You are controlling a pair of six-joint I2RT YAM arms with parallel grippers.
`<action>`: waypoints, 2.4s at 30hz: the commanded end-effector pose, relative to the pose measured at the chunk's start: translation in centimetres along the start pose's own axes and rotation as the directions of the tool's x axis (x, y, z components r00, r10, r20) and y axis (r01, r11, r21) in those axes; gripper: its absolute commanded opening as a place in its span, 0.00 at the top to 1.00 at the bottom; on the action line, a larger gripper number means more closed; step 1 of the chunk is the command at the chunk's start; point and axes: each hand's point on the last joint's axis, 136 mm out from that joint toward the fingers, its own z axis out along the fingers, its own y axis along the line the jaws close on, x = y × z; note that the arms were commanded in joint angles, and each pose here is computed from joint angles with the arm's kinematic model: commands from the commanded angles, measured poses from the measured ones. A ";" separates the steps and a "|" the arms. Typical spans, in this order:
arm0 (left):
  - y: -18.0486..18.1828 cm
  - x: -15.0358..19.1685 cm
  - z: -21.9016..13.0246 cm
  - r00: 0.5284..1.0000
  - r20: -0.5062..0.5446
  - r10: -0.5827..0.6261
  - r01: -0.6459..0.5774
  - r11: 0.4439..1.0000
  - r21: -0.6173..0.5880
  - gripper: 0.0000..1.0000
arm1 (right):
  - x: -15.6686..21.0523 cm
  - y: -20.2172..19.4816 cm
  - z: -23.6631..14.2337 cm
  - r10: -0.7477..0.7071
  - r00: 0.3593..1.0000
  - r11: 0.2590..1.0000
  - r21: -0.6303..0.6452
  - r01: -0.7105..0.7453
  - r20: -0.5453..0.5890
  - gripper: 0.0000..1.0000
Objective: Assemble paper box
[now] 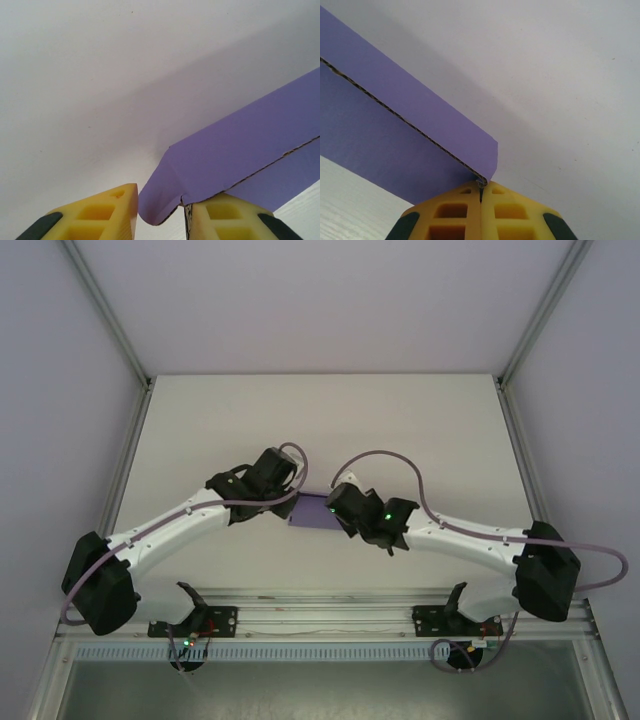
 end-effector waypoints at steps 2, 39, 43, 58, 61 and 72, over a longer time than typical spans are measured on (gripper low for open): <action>-0.5 -1.1 -0.2 0.995 0.028 0.096 -0.096 0.995 0.011 0.69 | 0.7 0.4 -0.5 -0.022 1.000 0.998 -0.060 0.020 -0.019 1.00; -0.3 -1.1 1.9 0.991 0.003 0.132 -0.132 0.991 -0.028 0.84 | 0.1 -0.2 -2.7 0.113 0.958 0.925 -0.325 -0.198 -0.263 1.00; -0.2 -1.0 2.2 0.992 -0.004 0.128 -0.128 0.991 -0.032 0.89 | 0.2 -0.1 -2.5 0.120 0.958 0.917 -0.340 -0.207 -0.260 1.00; -3.1 -1.3 -0.2 0.987 -0.135 -0.087 0.104 0.987 0.125 1.00 | 2.6 -2.8 -0.3 0.072 0.964 0.985 -0.135 -0.109 -0.258 1.00; -3.4 -1.0 -0.3 0.972 -0.174 -0.156 0.180 0.976 0.127 1.00 | 2.5 -3.0 -0.1 0.015 0.975 0.998 -0.062 -0.029 -0.222 1.00; -4.9 -1.4 -1.5 0.927 -0.242 -0.285 0.330 0.928 0.171 1.00 | 2.4 -2.0 1.2 -0.092 0.983 0.979 0.167 0.119 -0.161 1.00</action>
